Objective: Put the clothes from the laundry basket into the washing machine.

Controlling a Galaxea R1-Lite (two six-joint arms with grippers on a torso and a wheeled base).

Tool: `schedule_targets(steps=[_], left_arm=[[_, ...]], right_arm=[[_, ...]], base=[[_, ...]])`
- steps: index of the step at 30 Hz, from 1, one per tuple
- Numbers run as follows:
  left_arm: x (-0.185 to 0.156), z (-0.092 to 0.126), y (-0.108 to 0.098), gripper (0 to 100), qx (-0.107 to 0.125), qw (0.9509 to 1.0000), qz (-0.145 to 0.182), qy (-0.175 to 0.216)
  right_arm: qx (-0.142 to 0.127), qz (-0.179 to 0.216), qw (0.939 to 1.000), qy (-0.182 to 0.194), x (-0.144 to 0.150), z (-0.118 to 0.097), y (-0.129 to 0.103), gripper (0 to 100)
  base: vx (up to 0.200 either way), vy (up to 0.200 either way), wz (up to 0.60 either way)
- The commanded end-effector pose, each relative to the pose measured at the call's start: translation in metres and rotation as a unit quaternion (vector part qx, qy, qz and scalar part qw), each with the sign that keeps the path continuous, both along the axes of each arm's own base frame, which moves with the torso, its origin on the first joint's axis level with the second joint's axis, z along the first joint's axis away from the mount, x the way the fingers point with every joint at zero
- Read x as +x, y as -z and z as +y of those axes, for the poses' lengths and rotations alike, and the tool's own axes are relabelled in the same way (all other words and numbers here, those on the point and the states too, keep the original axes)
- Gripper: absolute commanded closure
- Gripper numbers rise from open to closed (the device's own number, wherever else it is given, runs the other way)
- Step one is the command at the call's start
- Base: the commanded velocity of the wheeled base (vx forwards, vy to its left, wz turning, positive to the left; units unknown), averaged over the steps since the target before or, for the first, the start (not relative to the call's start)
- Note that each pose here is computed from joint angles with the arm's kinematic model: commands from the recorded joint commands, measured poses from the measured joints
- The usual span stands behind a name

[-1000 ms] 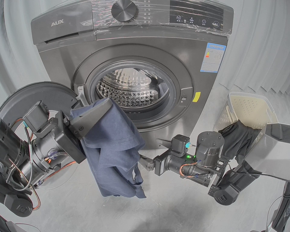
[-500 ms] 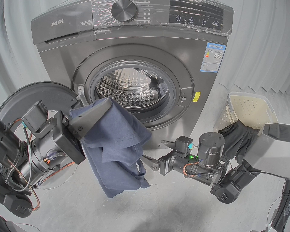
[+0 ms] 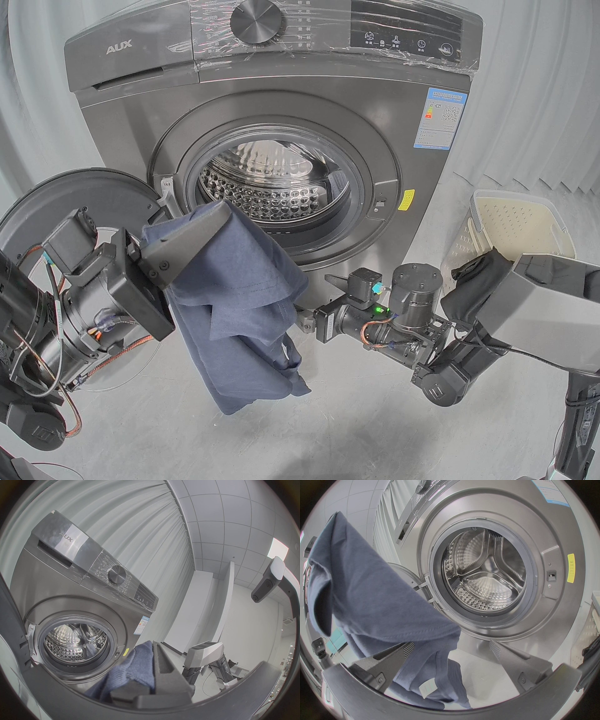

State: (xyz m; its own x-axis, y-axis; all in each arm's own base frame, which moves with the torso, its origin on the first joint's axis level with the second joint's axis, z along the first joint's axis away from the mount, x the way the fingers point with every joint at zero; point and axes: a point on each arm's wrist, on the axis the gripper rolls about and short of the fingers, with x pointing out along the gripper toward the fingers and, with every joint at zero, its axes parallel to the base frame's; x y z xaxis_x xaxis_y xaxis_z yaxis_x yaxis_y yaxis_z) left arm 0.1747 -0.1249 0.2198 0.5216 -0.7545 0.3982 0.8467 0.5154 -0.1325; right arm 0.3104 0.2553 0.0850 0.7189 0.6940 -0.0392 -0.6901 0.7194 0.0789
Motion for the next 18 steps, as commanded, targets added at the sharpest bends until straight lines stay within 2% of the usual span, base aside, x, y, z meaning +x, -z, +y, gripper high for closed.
schedule_targets(steps=[1,9,14,18], left_arm=[[0.000,0.000,0.001,100,0.001,1.0000,0.001,0.000],[0.001,0.000,0.003,100,0.003,1.0000,0.005,-0.002],[0.002,0.000,0.005,100,0.006,0.9999,0.008,-0.004],[0.002,0.000,0.005,100,0.006,0.9999,0.009,-0.004]], right_arm=[[0.002,-0.002,1.0000,-0.006,0.008,0.009,0.010,0],[0.016,-0.018,0.9996,-0.017,0.013,0.018,0.004,0],[0.031,-0.038,0.9963,-0.070,0.010,0.020,0.000,0],[0.037,-0.038,0.9948,-0.086,0.008,0.020,-0.001,0]], base=[[0.000,0.000,0.00],[0.000,0.000,0.00],[0.000,0.000,0.00],[0.000,0.000,0.00]])
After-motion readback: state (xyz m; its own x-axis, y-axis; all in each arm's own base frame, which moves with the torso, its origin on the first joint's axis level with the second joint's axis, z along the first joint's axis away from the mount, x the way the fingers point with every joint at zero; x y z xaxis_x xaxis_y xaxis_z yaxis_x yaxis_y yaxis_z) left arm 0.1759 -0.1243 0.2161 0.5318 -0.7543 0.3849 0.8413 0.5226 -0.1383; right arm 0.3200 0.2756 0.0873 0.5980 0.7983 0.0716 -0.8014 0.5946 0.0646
